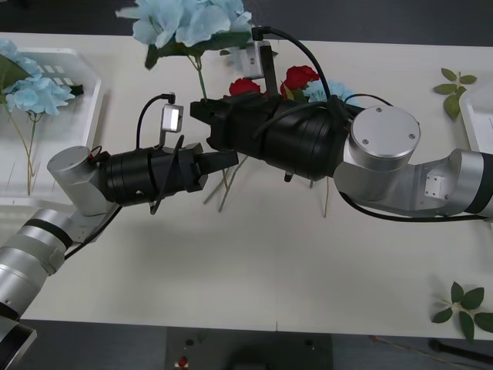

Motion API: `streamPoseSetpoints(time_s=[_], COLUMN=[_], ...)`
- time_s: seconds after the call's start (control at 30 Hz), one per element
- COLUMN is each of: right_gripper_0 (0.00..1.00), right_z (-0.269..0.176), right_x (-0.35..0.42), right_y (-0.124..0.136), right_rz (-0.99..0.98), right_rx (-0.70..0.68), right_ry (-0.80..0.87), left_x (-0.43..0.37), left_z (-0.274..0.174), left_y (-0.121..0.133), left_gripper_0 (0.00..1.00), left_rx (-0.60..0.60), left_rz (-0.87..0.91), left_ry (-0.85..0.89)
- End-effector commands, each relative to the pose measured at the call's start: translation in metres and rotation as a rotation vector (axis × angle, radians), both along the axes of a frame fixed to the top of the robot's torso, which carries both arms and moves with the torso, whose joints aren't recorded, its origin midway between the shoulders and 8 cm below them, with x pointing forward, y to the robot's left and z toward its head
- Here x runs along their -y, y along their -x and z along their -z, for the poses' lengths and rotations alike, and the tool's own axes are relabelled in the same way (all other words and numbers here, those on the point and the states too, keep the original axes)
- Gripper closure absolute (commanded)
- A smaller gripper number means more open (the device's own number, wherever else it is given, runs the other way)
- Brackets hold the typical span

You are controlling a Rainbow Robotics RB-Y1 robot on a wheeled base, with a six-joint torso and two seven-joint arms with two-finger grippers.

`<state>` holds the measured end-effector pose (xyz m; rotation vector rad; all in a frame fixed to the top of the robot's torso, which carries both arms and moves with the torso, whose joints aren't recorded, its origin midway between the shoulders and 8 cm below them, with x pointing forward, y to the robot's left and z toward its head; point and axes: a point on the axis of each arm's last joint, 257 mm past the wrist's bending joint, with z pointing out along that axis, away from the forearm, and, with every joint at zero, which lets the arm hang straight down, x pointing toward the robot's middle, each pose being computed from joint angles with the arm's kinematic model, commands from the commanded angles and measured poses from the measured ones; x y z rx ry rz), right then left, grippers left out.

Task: Put the red flowers into the right box and the blue flowers into the left box

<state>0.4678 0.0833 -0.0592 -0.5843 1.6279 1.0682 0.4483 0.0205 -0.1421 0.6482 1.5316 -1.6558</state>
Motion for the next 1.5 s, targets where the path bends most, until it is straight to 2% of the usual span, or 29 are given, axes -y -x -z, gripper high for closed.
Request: streamPoseSetpoints(time_s=[0.03, 0.43, 0.5, 0.8, 0.97, 1.13, 1.3, 1.5], right_gripper_0=[0.0, 0.0, 0.0, 0.0, 0.0, 0.0, 0.0, 0.0], right_z=[-0.02, -0.02, 0.004, -0.023, -0.054, -0.077, -0.074, -0.064], right_x=[0.0, 0.0, 0.006, 0.038, 0.067, 0.1, 0.139, 0.212], right_y=[0.001, 0.001, -0.001, -0.017, -0.018, -0.01, -0.008, -0.008], right_rz=[-0.009, -0.009, 0.014, 0.075, 0.02, -0.063, -0.152, -0.217], right_rx=[0.032, 0.032, -0.009, 0.087, 0.022, -0.039, -0.094, -0.232], right_ry=[-0.01, -0.01, -0.005, 0.004, -0.032, -0.055, 0.024, 0.195], left_x=[0.004, -0.002, -0.011, -0.075, -0.114, -0.165, -0.225, -0.308], left_z=[-0.025, -0.028, -0.032, -0.058, -0.076, -0.084, -0.084, -0.065], left_y=[-0.004, -0.005, -0.005, -0.009, -0.01, -0.021, -0.032, -0.037], left_gripper_0=[1.0, 1.0, 1.0, 1.0, 1.0, 1.0, 1.0, 1.0], left_rx=[0.079, 0.078, 0.079, 0.133, 0.139, 0.169, 0.181, 0.211], left_rz=[-0.005, -0.008, -0.006, -0.044, -0.085, -0.174, -0.297, -0.454], left_ry=[0.027, 0.034, 0.04, 0.059, 0.096, 0.02, -0.093, -0.343])
